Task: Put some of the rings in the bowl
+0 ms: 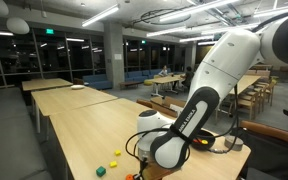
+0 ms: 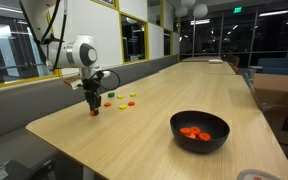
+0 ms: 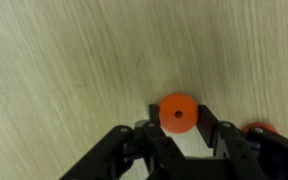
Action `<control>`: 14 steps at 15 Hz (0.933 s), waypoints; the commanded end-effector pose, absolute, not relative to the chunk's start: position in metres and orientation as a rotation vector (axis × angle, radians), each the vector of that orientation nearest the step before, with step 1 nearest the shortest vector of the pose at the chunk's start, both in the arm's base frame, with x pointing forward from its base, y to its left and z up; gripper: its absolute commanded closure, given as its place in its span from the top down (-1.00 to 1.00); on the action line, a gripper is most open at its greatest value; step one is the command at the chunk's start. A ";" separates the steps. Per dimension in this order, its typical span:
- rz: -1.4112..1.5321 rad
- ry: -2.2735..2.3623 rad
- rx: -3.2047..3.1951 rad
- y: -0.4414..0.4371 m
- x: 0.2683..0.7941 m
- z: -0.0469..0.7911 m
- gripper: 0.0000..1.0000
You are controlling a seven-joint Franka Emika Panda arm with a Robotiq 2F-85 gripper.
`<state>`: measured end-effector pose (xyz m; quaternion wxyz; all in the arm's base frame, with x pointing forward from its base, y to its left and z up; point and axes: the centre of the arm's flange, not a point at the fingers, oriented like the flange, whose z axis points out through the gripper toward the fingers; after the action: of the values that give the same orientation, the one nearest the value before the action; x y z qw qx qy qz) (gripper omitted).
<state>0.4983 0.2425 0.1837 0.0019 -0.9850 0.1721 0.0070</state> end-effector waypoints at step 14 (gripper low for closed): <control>-0.176 1.339 -2.749 -0.084 0.471 0.285 -0.55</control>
<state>0.4854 -0.0432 0.2713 0.0220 -0.9095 0.4129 -0.0417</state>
